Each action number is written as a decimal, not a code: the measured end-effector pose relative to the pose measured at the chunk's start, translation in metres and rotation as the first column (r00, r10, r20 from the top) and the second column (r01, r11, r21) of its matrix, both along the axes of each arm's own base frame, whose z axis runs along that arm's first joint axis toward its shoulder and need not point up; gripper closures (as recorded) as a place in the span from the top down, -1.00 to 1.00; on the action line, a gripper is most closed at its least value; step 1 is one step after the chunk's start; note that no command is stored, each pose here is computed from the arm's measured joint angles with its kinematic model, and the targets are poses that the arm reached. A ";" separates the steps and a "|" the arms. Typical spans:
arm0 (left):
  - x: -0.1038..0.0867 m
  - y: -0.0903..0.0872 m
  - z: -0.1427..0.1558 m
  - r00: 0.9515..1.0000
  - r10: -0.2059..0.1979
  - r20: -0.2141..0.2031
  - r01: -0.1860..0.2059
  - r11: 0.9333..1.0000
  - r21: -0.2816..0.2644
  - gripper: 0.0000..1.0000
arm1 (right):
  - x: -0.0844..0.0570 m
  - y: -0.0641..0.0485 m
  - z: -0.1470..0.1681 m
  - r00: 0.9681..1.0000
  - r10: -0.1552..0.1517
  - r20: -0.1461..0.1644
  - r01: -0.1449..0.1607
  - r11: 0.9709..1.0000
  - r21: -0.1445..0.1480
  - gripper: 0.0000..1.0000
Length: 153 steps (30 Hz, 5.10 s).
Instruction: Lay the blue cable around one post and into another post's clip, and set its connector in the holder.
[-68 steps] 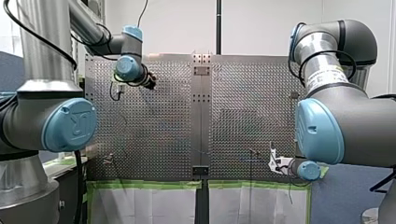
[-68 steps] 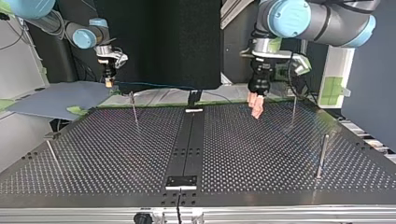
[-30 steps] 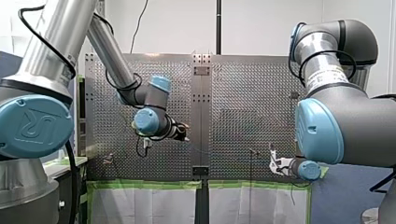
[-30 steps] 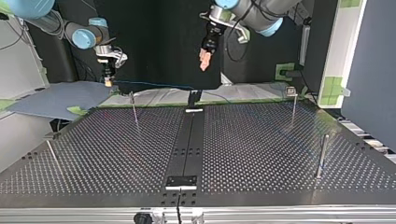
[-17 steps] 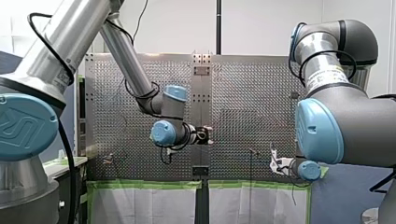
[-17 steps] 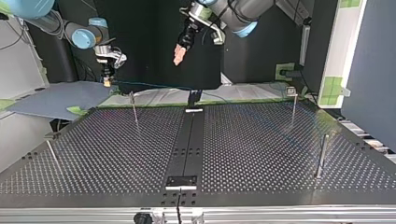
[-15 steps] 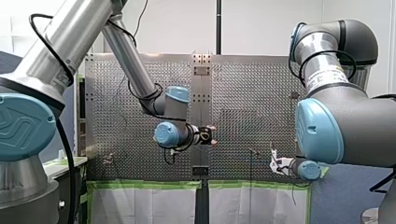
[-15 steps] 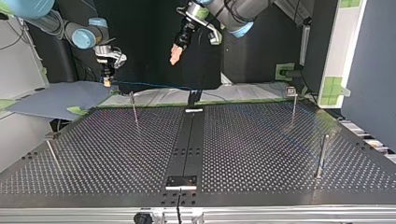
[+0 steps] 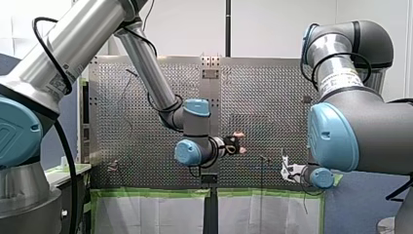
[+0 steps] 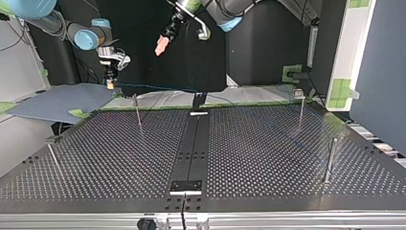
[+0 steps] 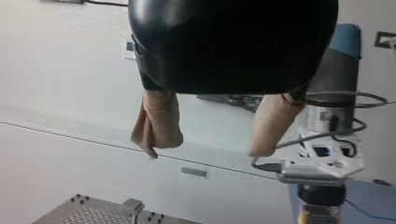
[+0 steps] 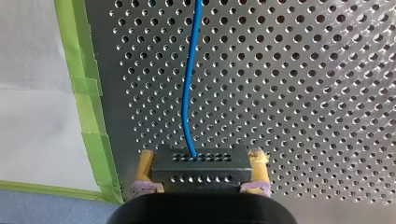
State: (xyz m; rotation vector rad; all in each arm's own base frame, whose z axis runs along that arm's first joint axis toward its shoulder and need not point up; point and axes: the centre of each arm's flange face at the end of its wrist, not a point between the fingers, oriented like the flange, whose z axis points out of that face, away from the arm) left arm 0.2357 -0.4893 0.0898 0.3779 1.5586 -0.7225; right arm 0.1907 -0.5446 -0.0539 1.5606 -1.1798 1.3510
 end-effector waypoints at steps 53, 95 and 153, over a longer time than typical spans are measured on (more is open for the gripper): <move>0.119 -0.085 -0.110 0.991 0.114 -0.074 -0.101 0.983 0.156 1.00 | 0.007 0.002 0.001 0.999 0.029 0.016 -0.029 1.000 -0.003 -1.00; 0.166 -0.086 -0.127 0.967 0.248 -0.063 -0.232 0.955 0.185 1.00 | 0.012 0.002 0.001 0.999 0.039 0.028 -0.038 0.999 -0.008 -1.00; 0.200 -0.104 -0.100 0.951 0.305 0.041 -0.308 0.949 0.072 -0.98 | -0.008 -0.035 0.015 1.000 -0.004 0.028 0.004 1.000 0.002 -1.00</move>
